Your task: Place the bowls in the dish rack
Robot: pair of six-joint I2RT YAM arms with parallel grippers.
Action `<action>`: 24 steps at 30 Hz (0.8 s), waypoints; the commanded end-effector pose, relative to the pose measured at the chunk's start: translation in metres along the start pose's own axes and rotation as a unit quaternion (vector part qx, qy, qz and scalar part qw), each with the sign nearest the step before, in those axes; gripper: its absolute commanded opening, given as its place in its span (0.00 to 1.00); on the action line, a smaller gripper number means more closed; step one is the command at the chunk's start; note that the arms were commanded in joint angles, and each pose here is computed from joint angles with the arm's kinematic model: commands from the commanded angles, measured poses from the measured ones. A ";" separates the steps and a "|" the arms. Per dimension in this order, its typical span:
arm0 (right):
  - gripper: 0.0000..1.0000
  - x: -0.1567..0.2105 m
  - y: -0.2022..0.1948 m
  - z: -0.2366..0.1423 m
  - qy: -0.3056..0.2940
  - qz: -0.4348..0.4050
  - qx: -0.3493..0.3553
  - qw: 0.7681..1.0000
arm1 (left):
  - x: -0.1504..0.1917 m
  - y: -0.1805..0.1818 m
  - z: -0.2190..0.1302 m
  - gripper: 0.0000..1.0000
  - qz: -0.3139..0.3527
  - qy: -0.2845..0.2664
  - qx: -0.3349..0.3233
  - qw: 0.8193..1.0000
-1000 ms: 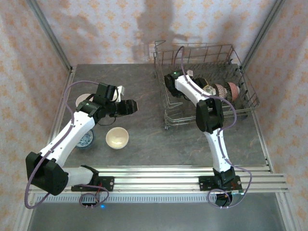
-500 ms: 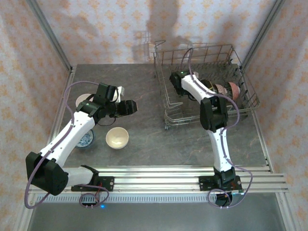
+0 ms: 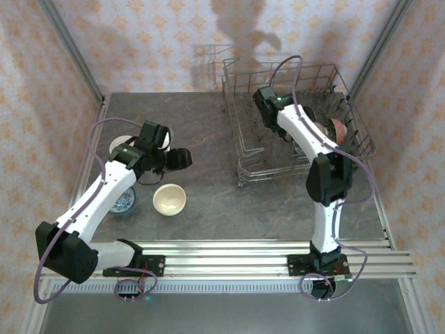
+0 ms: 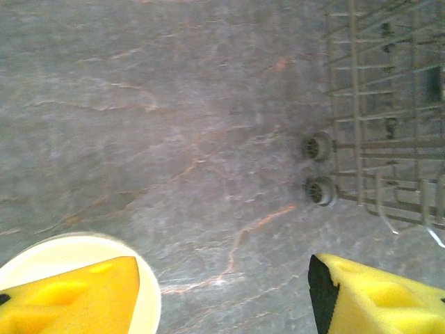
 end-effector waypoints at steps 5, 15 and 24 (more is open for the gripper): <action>0.84 0.034 -0.019 -0.033 -0.036 0.060 -0.100 0.993 | 0.025 0.044 -0.019 0.68 -0.087 -0.002 -0.132 0.987; 0.85 0.088 -0.028 -0.055 -0.070 0.085 -0.189 0.976 | 0.059 0.091 0.001 0.67 -0.164 0.008 -0.216 0.962; 0.85 0.114 -0.040 -0.070 -0.096 0.091 -0.239 0.962 | 0.075 0.108 0.042 0.65 -0.194 0.047 -0.227 0.953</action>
Point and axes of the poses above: each hand's point on the last joint's axis, 136 mm out from that joint toward the fingers, its own z axis out along the fingers, its own y axis along the line the jaws close on, x = y × z, the point moved 10 cm from there along -z, back along the fingers, and after that the axes turned 5 degrees about -z, right-handed, at the moved point
